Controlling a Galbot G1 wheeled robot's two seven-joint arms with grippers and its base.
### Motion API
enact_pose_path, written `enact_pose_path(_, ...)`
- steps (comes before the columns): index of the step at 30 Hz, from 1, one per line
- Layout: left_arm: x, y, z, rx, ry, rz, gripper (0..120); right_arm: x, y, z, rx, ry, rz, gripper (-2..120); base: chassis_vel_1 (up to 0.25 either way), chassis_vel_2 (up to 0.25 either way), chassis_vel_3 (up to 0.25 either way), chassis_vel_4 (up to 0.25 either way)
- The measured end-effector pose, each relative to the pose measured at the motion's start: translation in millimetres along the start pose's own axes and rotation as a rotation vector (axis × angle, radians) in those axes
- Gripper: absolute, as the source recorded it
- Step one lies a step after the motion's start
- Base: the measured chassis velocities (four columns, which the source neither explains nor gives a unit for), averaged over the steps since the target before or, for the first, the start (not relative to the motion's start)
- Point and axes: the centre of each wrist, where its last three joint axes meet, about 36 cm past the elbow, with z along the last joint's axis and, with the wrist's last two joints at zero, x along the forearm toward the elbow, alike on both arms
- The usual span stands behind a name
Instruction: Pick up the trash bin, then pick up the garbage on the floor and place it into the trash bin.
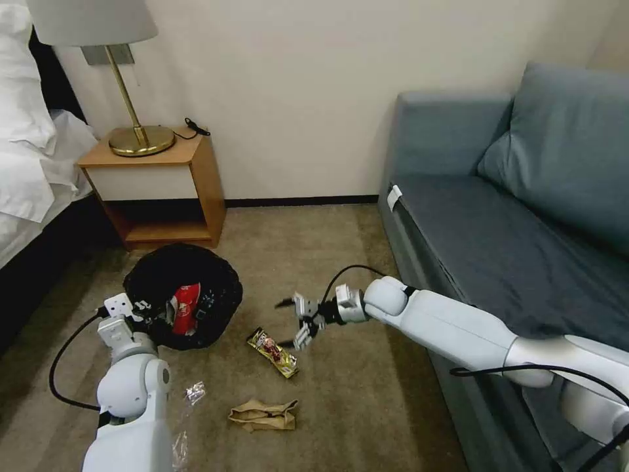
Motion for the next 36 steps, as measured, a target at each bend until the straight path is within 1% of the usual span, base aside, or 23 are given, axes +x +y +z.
enact_pose_path(1, 0.0, 0.0, 0.0, 0.000, 0.000, 0.000, 2, 0, 0, 0, 0.000, 0.000, 0.000, 100, 0.000, 0.000, 0.000, 0.000)
enact_pose_path(2, 0.0, -0.2, 0.9, 0.001, 0.001, -0.001, 2, -8, 0, 2, -0.005, 0.023, -0.046, 100, 0.000, 0.000, 0.000, 0.000)
enact_pose_path(3, 0.0, -0.2, 0.9, 0.001, 0.001, -0.001, 2, -8, 0, 2, -0.005, 0.023, -0.046, 100, 0.000, 0.000, 0.000, 0.000)
enact_pose_path(6, -0.4, -2.3, 5.2, 0.002, 0.009, -0.004, 2, -51, -4, -5, -0.024, 0.045, -0.174, 100, 0.000, 0.000, 0.000, 0.000)
enact_pose_path(7, -0.4, -2.3, 5.2, 0.002, 0.009, -0.004, 2, -51, -4, -5, -0.024, 0.045, -0.174, 100, 0.000, 0.000, 0.000, 0.000)
enact_pose_path(9, -0.4, -2.1, 5.6, 0.003, 0.009, -0.007, 2, -71, -1, -4, -0.056, 0.064, -0.250, 100, 0.000, 0.000, 0.000, 0.000)
enact_pose_path(16, -0.4, 0.5, 7.3, 0.001, 0.009, -0.013, 2, -88, 7, 5, -0.093, 0.081, -0.320, 100, 0.000, 0.000, 0.000, 0.000)
enact_pose_path(18, 0.4, 1.4, 10.2, -0.001, 0.014, -0.015, 2, -96, 14, 12, -0.128, 0.074, -0.356, 100, 0.000, 0.000, 0.000, 0.000)
enact_pose_path(20, 0.7, 1.4, 10.7, -0.002, 0.015, -0.015, 2, -99, 16, 13, -0.135, 0.073, -0.361, 100, 0.000, 0.000, 0.000, 0.000)
enact_pose_path(22, 1.3, 1.1, 11.7, -0.006, 0.017, -0.015, 2, -105, 22, 23, -0.160, 0.074, -0.374, 100, 0.000, 0.000, 0.000, 0.000)
enact_pose_path(28, 2.1, -0.3, 11.8, -0.009, 0.015, -0.016, 2, -116, 31, 35, -0.179, 0.069, -0.373, 100, 0.000, 0.000, 0.000, 0.000)
enact_pose_path(35, 3.3, -1.0, 11.4, -0.011, 0.013, -0.017, 2, -126, 33, 41, -0.175, 0.079, -0.366, 100, 0.000, 0.000, 0.000, 0.000)
enact_pose_path(36, 4.9, -1.1, 11.3, -0.012, 0.013, -0.016, 2, -132, 35, 46, -0.183, 0.080, -0.358, 100, 0.000, 0.000, 0.000, 0.000)
